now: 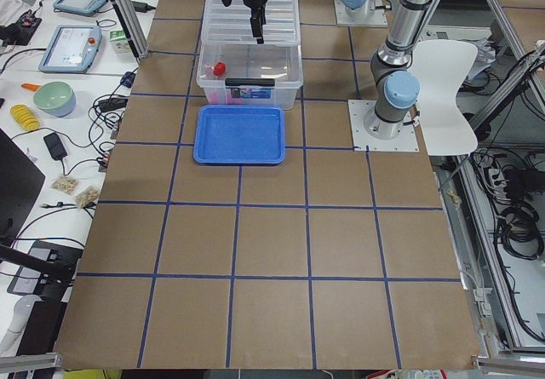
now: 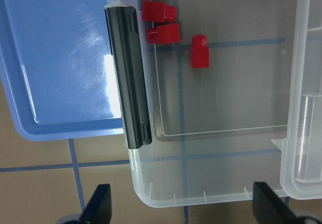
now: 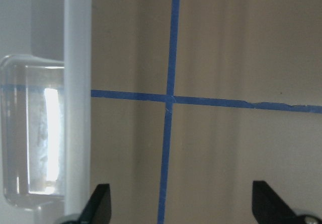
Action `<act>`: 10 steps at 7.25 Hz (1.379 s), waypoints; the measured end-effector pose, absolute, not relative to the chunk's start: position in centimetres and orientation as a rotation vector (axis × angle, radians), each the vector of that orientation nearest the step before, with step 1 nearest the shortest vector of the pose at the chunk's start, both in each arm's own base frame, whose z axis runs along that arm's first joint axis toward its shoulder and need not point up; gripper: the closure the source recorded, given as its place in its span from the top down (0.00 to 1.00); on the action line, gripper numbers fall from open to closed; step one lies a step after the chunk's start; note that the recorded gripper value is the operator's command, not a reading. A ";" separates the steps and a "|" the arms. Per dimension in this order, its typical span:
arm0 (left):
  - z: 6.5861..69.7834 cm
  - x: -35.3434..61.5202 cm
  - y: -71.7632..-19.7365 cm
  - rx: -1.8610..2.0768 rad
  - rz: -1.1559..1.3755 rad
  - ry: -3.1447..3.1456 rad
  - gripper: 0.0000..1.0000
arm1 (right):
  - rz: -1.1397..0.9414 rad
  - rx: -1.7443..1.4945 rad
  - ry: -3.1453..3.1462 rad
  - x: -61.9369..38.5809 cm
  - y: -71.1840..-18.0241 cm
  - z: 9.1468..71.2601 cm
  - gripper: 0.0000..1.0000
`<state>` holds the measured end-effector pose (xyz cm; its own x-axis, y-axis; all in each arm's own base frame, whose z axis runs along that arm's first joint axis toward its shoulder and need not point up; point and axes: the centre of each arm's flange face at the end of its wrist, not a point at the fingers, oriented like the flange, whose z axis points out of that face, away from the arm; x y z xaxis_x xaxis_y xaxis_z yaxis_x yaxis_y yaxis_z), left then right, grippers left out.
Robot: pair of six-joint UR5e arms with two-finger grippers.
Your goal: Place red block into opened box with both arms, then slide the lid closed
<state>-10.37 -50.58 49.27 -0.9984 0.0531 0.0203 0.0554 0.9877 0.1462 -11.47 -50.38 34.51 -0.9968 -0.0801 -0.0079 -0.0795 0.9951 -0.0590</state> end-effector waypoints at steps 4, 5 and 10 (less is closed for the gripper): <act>49.1 -10.3 -50.5 -0.093 -0.237 -3.115 1.00 | -0.091 -0.081 3.124 -2.8 -51.6 34.4 1.00; 49.1 -10.3 -50.5 -0.093 -0.237 -3.115 1.00 | -0.094 -0.094 3.128 -0.4 -51.8 34.4 1.00; 49.2 -10.2 -50.5 -0.093 -0.233 -3.116 1.00 | -0.102 -0.193 3.127 4.2 -51.6 34.3 1.00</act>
